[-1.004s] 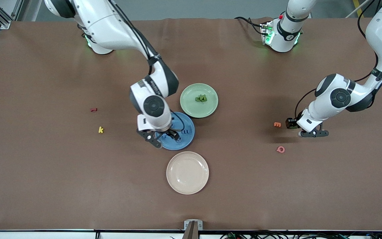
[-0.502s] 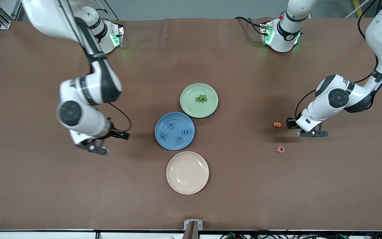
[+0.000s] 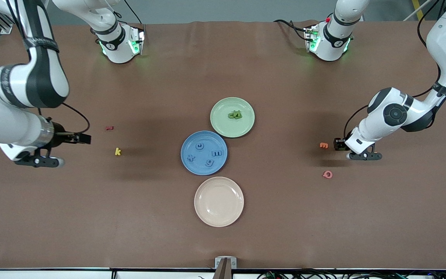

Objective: Sort letters by color into matching plates
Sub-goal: 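Grasp the green d with the left gripper while the right arm withdraws, then place the green d on the green plate with the left gripper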

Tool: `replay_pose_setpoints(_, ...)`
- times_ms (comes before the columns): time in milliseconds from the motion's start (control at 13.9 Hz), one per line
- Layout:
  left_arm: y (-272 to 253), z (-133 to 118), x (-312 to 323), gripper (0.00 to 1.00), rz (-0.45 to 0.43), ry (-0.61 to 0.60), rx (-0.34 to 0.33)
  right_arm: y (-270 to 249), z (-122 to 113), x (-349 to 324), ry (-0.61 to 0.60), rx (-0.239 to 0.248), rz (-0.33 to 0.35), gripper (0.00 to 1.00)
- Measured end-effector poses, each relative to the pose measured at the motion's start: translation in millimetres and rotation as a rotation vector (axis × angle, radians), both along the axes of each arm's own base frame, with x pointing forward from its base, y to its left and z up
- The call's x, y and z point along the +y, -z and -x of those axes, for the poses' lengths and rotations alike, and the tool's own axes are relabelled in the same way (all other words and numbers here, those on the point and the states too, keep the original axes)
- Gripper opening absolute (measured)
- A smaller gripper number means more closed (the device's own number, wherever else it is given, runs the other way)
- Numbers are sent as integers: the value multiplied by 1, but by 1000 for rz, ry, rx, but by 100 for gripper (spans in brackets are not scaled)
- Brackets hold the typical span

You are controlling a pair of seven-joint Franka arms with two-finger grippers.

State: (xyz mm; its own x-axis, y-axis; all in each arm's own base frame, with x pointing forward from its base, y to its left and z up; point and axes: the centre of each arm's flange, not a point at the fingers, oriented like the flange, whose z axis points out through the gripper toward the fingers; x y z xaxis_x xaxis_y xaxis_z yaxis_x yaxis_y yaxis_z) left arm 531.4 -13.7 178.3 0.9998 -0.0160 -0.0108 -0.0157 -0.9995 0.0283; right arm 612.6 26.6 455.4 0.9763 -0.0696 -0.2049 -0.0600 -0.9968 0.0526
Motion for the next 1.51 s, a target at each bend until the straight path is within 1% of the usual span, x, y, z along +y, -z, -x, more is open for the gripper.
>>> replay_pose_setpoints(72,1,0,1,44,0,-1,1,-15,-1,-1,-13,4,6,100)
replay_pose_setpoints(143,1,0,1,44,0,-2,2,-29,-1,-4,-22,7,9,100)
replay_pose_setpoints(215,1,0,1,37,0,-2,1,-41,-1,-12,-28,9,8,100)
replay_pose_setpoints(430,1,0,1,37,0,-1,1,-68,-3,-56,-27,-15,-5,100)
replay_pose_setpoints(574,0,-1,1,37,-1,1,-3,-77,-1,-80,-6,-18,-8,100)
replay_pose_setpoints(646,-2,-3,0,37,-1,4,-10,-81,1,-88,7,-12,-9,100)
replay_pose_setpoints(717,-5,-5,-2,37,2,7,-20,-86,2,-93,16,-13,-9,100)
replay_pose_setpoints(932,-28,-15,-22,37,13,38,-67,-106,-1,-93,15,-54,-6,100)
replay_pose_setpoints(1148,-53,-19,-47,37,13,82,-111,-121,-3,-92,12,-84,-3,100)
replay_pose_setpoints(1363,-72,-17,-76,37,4,105,-115,-125,-3,-92,12,-86,-3,100)
replay_pose_setpoints(1435,-78,-15,-86,37,-3,101,-110,-125,-2,-91,13,-80,-4,100)
replay_pose_setpoints(1506,-84,-12,-99,37,-10,93,-104,-124,0,-91,14,-62,-6,100)
